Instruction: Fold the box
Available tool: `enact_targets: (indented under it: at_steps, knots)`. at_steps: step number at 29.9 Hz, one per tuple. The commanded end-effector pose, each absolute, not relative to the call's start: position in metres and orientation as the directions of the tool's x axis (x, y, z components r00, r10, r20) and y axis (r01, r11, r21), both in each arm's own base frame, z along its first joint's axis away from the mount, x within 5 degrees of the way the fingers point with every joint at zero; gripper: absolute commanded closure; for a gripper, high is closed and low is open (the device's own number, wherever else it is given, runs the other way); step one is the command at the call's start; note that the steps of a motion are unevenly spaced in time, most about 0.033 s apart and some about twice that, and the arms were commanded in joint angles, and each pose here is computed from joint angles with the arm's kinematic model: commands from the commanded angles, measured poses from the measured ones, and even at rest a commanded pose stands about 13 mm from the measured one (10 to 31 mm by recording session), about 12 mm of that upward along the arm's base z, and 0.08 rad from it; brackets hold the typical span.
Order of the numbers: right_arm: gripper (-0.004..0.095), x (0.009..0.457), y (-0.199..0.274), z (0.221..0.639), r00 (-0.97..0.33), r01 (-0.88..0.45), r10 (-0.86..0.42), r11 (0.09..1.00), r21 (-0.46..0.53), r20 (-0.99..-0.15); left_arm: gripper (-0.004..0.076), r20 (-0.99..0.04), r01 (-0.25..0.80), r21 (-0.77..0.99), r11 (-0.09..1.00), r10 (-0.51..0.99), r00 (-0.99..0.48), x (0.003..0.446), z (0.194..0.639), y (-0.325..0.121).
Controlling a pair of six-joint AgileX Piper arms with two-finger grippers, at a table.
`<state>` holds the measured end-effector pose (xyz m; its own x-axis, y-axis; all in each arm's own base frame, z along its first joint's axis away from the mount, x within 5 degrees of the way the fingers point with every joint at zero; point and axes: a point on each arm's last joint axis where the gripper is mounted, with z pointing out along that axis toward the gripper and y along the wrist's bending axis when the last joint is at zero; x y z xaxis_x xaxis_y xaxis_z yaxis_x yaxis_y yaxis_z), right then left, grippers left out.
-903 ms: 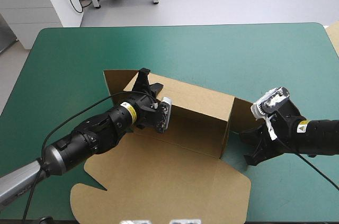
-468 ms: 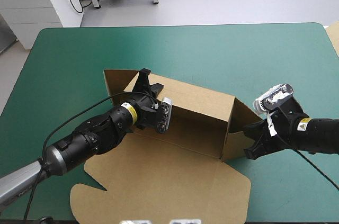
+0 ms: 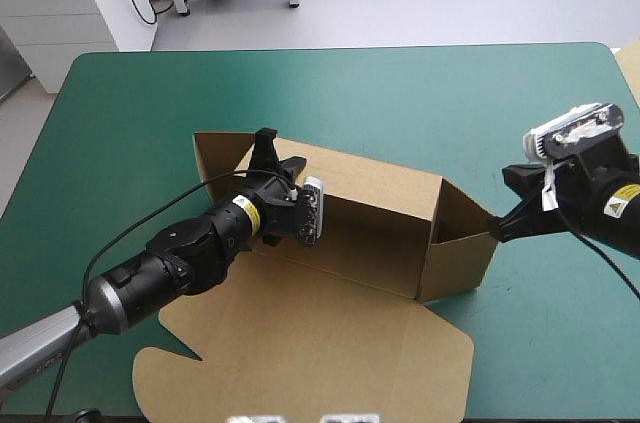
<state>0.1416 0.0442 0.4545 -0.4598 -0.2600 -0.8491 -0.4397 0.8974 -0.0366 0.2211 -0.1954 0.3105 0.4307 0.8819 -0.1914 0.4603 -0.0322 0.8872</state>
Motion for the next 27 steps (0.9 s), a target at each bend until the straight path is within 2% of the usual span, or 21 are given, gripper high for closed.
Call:
enact_targets:
  at_steps: [1,4,8,12,14,18,24,27]
  knots:
    - [0.0928,0.142,0.037,0.482,-0.350,-0.359,-0.220,0.929,-0.086,-0.911,0.0731,-0.235,0.495,0.863,0.100,0.947,0.219,0.227,0.310,-0.179]
    - [0.0929,0.151,0.034,0.488,-0.348,-0.309,-0.208,0.946,-0.098,-0.914,0.0731,-0.273,0.476,0.862,0.173,0.951,0.148,0.229,0.313,-0.174]
    - [0.0929,0.171,0.036,0.494,-0.359,-0.301,-0.210,0.948,-0.100,-0.909,0.0731,-0.286,0.454,0.865,0.216,0.954,0.091,0.231,0.315,-0.170]
    - [0.0929,0.207,0.042,0.492,-0.398,-0.305,-0.217,0.948,-0.094,-0.891,0.0731,-0.298,0.453,0.861,0.233,0.951,0.078,0.231,0.316,-0.170]
    - [0.0929,0.226,0.046,0.490,-0.419,-0.310,-0.216,0.947,-0.085,-0.882,0.0731,-0.339,0.456,0.845,0.277,0.939,0.056,0.231,0.316,-0.170]
    - [0.0929,0.272,0.057,0.482,-0.485,-0.340,-0.199,0.940,-0.026,-0.852,0.0731,-0.388,0.455,0.823,0.341,0.922,0.011,0.231,0.316,-0.168]
    - [0.0929,0.329,0.072,0.459,-0.588,-0.374,-0.202,0.927,0.042,-0.783,0.0731,-0.378,0.438,0.829,0.348,0.925,-0.019,0.232,0.316,-0.165]
    - [0.0929,0.349,0.076,0.446,-0.629,-0.381,-0.206,0.922,0.066,-0.750,0.0731,-0.434,0.407,0.817,0.408,0.900,-0.030,0.234,0.321,-0.166]
